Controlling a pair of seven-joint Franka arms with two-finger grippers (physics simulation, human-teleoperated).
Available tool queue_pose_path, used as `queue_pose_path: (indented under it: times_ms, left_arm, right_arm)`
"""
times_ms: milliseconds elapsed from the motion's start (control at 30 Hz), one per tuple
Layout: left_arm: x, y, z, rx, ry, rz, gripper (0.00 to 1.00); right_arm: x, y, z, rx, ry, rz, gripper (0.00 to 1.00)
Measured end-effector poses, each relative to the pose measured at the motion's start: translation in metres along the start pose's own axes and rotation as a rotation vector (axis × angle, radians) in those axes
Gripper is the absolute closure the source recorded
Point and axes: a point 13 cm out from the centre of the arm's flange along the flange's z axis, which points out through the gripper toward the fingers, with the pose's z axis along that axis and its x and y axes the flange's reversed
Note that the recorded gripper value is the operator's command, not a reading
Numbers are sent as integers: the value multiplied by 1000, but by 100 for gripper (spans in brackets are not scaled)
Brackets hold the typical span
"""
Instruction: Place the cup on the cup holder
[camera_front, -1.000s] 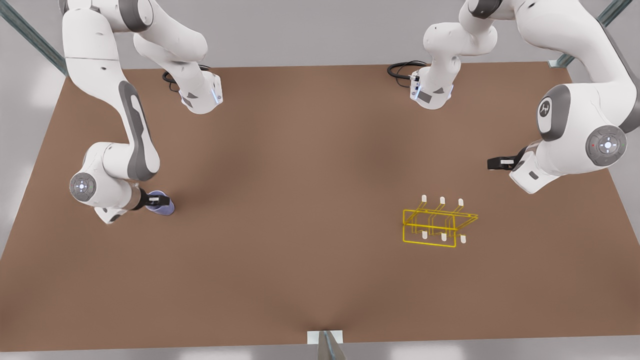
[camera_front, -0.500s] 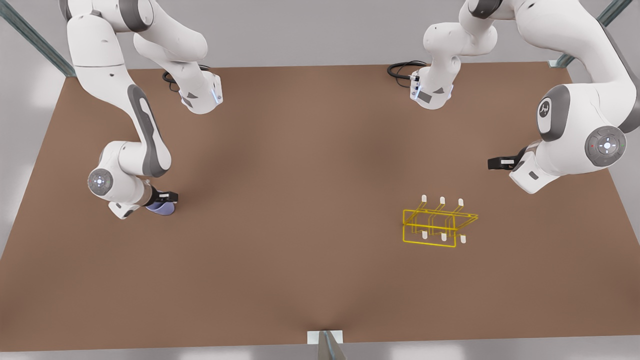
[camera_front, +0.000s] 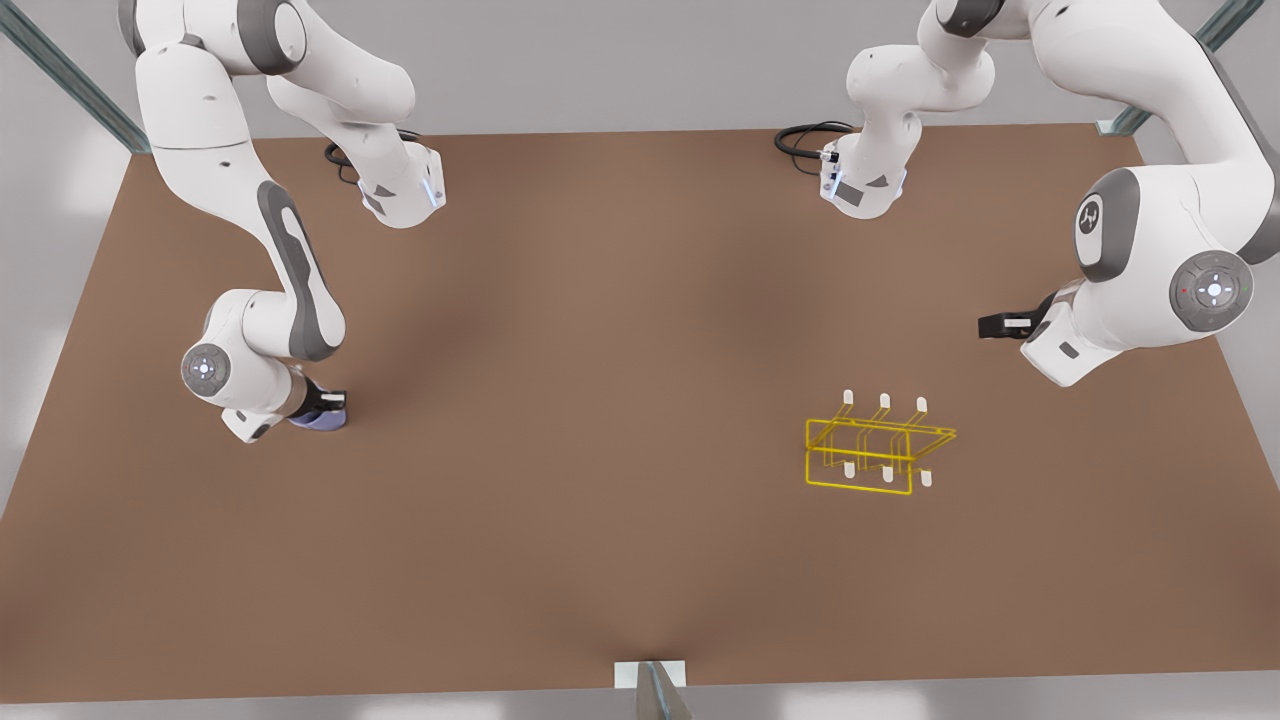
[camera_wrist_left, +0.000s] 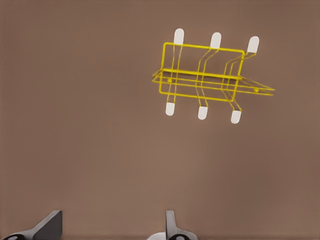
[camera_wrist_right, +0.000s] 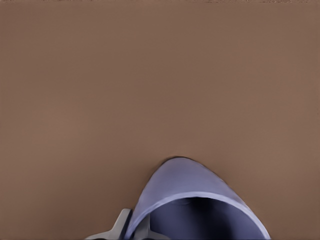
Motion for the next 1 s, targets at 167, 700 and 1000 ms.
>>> queue_pose_path:
  times_ms: [167, 700, 1000]
  left_arm:
    - [0, 0, 0, 0, 0, 0, 0]
    - [0, 1, 0, -2, -1, -2, 0]
    - [0, 1, 0, -3, -2, -2, 0]
  right_arm:
    - [-11, 0, -12, 3, -29, -6, 79]
    - [-77, 292, -98, -549, -63, 20, 79]
    - [-94, 491, -136, -1127, 65, 266, 79]
